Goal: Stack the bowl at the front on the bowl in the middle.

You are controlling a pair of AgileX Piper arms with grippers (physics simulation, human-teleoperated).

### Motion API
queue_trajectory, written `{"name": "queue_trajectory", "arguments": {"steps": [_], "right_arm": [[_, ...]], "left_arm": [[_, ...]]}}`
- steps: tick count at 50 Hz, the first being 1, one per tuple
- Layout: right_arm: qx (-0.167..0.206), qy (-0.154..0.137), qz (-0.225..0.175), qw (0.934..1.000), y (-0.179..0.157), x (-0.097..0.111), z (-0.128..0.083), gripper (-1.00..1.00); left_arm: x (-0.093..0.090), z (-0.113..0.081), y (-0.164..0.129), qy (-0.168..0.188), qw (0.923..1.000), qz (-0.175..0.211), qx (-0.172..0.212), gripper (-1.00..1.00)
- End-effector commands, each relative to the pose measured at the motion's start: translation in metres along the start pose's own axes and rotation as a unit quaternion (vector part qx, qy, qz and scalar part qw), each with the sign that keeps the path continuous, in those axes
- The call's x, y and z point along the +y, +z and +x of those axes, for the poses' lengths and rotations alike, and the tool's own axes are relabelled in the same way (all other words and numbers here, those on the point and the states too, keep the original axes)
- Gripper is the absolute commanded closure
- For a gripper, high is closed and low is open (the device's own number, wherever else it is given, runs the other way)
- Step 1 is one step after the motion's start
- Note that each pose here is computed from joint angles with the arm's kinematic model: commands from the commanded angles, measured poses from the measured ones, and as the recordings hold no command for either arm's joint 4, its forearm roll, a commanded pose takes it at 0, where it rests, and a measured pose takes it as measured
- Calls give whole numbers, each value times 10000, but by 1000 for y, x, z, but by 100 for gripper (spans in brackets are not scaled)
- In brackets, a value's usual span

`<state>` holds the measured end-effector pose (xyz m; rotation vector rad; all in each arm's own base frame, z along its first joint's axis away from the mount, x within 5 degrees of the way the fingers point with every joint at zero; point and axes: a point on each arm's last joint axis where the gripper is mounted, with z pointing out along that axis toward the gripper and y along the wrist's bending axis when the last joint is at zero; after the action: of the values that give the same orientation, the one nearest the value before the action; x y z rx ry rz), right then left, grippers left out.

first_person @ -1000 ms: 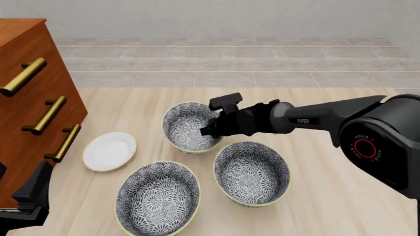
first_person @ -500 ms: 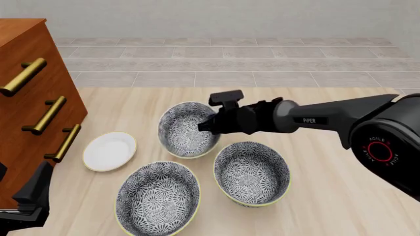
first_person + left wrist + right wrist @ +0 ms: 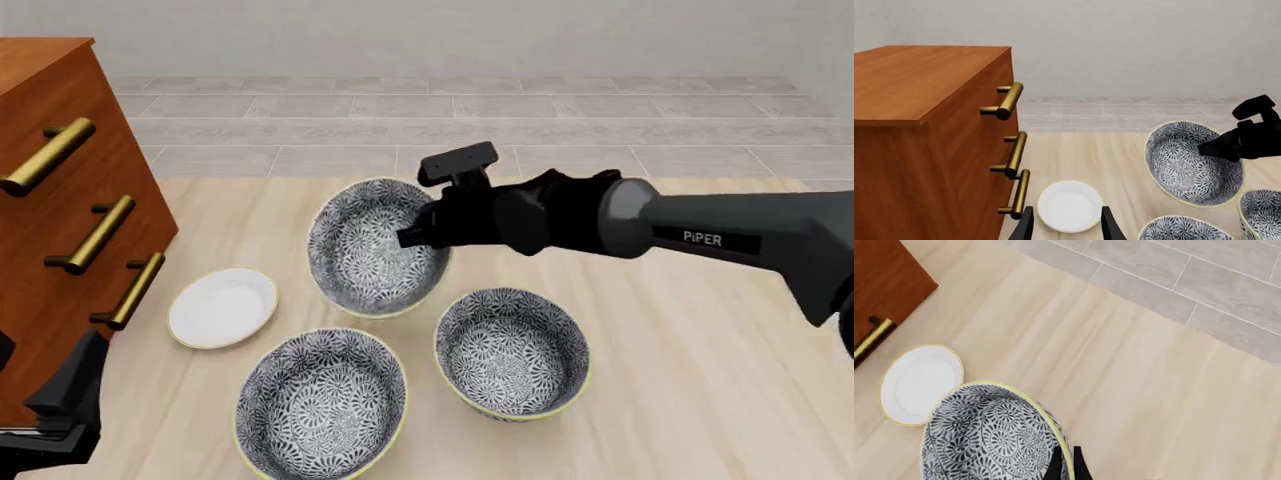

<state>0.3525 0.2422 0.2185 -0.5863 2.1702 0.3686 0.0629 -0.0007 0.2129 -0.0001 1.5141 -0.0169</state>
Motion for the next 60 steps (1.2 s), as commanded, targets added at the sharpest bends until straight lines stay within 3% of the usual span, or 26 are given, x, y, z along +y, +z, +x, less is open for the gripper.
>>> {"name": "queue_trajectory", "arguments": {"steps": [1,34,54,60], "right_arm": [[-227,12,-56,9997,-24,5,-13,100],[-851,-26,-19,9964,-101,-1,-40,100],[-1165,-148,-83,9930,-181,3,-27,100],[-1158,-141,-52,9932,-192,0,-20,100]], "left_arm": [[0,0,0,1,10000,12,4,-100],[-1,0,0,22,10000,45,36,-100],[-1,0,3,42,9999,99,71,-100],[-1,0,4,45,9999,85,52,-100]]}}
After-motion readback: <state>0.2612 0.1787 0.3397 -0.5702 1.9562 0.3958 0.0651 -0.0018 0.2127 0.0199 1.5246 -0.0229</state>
